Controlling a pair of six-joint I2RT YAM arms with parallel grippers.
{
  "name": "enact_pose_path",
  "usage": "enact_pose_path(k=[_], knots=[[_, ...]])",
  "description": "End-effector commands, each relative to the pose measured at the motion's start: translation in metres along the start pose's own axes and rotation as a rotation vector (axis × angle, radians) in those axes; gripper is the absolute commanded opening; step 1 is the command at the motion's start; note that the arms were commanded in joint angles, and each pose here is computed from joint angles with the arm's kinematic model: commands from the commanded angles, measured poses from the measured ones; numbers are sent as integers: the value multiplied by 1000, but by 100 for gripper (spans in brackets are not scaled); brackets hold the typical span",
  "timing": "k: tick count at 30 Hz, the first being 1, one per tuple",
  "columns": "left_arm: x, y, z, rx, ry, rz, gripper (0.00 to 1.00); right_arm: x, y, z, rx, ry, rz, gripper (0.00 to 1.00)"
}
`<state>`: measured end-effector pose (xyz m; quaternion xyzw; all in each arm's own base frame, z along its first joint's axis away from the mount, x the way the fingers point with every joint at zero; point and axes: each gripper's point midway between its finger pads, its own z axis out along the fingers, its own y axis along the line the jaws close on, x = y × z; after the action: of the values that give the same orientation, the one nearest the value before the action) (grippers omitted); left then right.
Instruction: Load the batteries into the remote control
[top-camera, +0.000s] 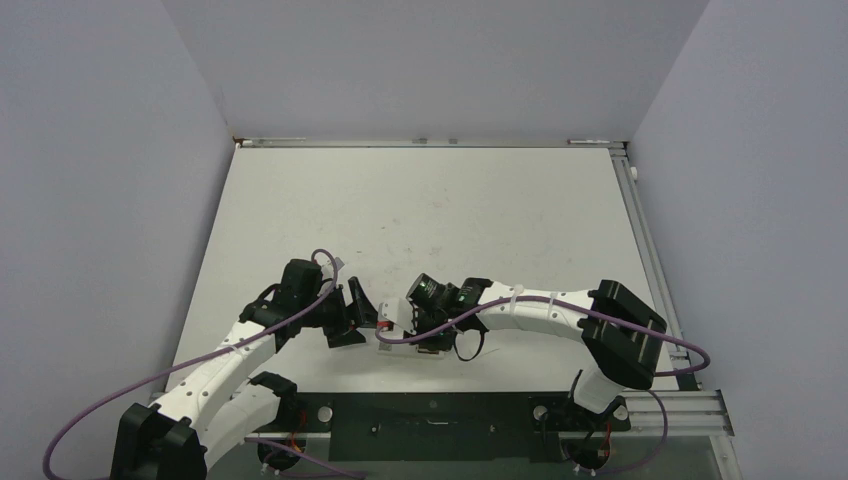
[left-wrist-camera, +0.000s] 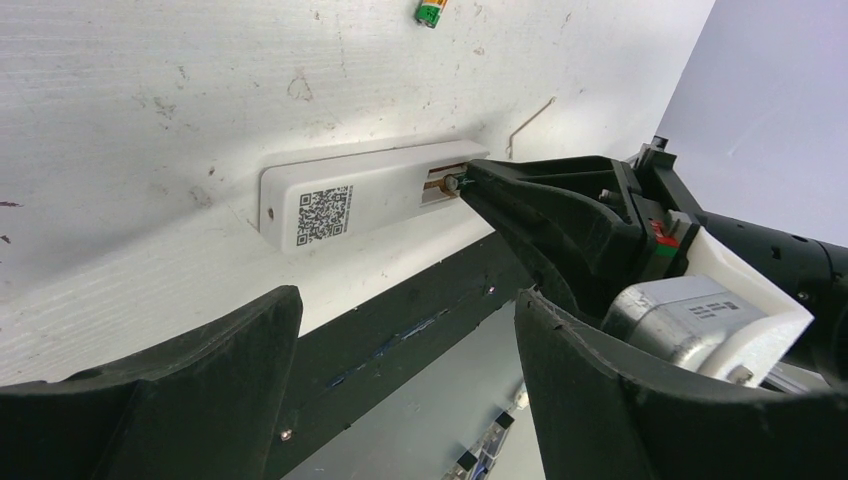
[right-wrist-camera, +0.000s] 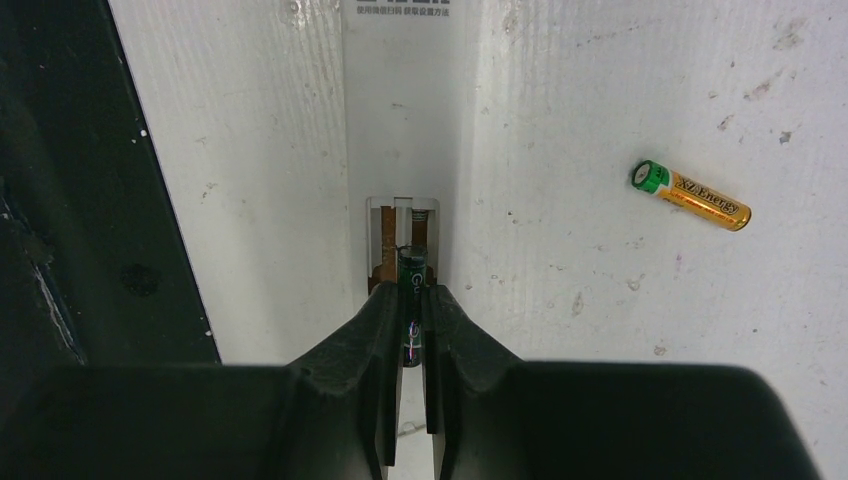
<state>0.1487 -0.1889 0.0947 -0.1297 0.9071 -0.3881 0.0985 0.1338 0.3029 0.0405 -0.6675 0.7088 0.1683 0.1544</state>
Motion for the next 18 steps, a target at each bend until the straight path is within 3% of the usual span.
enact_pose_path(k=[1, 18], knots=[[-6, -3, -2, 12, -28, 4, 75, -5, -1, 5, 11, -25, 1, 11], [-5, -3, -2, 15, -25, 3, 75, -11, -9, 4, 55, -42, 16, 18]])
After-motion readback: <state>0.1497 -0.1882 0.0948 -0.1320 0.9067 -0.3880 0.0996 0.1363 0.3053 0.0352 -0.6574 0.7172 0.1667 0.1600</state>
